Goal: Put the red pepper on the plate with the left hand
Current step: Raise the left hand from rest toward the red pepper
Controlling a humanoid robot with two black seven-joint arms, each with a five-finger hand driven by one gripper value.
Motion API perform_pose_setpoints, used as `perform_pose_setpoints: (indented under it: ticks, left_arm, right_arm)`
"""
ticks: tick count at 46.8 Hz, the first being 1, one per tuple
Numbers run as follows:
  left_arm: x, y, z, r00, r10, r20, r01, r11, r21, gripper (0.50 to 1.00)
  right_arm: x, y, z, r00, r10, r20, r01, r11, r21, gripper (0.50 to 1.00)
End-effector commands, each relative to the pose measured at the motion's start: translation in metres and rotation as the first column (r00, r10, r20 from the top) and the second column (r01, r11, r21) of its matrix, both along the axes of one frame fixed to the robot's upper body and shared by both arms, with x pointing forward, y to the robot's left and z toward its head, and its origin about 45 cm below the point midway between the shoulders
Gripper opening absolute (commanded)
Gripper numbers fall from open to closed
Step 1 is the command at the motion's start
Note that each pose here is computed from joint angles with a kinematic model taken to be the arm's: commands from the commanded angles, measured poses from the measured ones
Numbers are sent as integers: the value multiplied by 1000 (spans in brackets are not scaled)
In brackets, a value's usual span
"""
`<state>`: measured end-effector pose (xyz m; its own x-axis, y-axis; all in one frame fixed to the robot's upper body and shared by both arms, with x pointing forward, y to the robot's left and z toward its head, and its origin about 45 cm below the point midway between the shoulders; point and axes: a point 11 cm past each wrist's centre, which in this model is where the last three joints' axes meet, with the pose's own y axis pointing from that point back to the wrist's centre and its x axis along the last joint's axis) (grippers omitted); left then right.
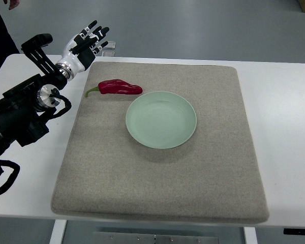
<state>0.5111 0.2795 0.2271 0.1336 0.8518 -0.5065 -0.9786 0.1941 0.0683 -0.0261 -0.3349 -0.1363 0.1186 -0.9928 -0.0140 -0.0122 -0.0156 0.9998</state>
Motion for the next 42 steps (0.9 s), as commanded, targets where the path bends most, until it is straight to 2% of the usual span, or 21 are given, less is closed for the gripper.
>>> perform_pose_setpoints:
  ticks: [1, 42]
  left_arm:
    - [1, 0, 2, 1000, -1, 3, 1, 1000, 0, 984]
    - [0, 5, 3, 1000, 21, 19, -21, 1000, -5, 979]
  right_arm:
    - [0, 0, 0, 1000, 0, 0, 0, 1000, 0, 928]
    - [0, 0, 0, 1000, 0, 0, 0, 1000, 0, 928]
